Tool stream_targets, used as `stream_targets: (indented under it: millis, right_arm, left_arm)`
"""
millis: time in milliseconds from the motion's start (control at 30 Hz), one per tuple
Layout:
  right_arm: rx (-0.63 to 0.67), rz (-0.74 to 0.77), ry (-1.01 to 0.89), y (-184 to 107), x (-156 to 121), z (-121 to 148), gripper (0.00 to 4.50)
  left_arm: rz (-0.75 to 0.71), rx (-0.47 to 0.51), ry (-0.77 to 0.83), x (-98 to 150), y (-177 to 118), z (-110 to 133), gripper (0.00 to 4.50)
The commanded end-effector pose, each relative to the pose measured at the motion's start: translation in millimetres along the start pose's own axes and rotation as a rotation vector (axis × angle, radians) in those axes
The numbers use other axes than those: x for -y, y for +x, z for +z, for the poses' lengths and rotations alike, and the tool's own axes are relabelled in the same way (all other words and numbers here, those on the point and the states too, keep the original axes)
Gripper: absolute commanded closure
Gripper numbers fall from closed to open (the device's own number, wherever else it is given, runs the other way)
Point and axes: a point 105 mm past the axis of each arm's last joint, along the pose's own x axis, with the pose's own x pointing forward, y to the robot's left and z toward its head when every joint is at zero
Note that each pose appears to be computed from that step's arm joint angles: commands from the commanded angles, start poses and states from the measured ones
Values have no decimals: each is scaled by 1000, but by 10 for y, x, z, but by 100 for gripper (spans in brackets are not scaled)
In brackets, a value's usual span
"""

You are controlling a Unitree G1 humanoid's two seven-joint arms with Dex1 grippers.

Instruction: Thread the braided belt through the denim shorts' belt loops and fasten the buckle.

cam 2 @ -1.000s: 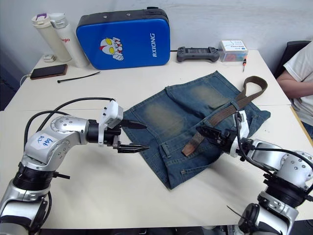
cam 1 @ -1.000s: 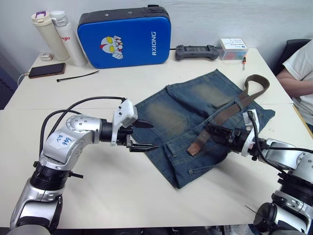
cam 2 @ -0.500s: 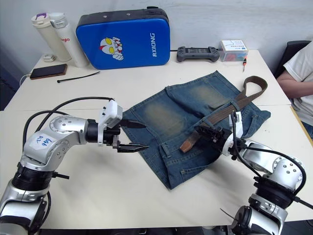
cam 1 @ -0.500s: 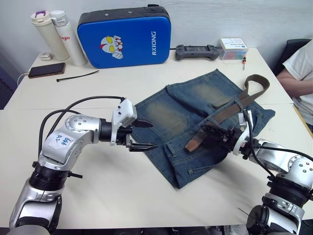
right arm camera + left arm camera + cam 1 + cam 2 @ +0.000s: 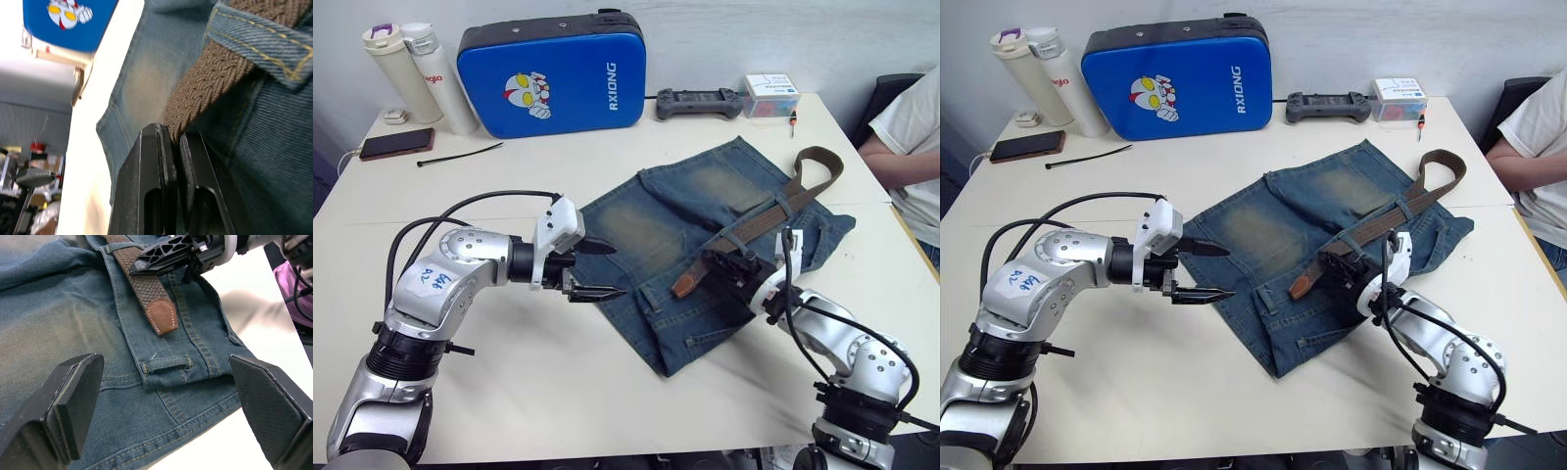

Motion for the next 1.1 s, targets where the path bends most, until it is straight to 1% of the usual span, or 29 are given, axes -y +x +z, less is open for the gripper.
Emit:
stream_targets:
  millis: [33,200,433,667,733,833,900,1000,1100]
  right_arm:
    - [40,65,-46,5,-162,-10,440]
    - [21,88,-32,116,-211,-214,440]
    - [-80,119,-72,195,-277,-573,440]
    - [-144,154,-112,246,-337,-735,440]
    - [-175,161,-130,262,-356,-804,440]
    - [-277,186,-185,270,-404,-998,440]
    - [-338,164,-210,258,-370,-1094,440]
    - [-380,104,-277,242,-276,-1097,440]
    - [-360,100,-270,227,-310,-1003,440]
  left_arm:
    - [-2,13,38,11,-38,96,0]
    - [-4,10,41,-2,-38,103,0]
    - [-7,7,42,-2,-48,111,0]
    - [-11,-7,33,17,-69,89,0]
    - [-14,-12,31,21,-74,84,0]
    - [-21,-18,29,33,-76,80,0]
    - [-24,-22,29,36,-76,78,0]
    - [-28,-25,30,30,-75,80,0]
    - [-35,-29,33,27,-64,72,0]
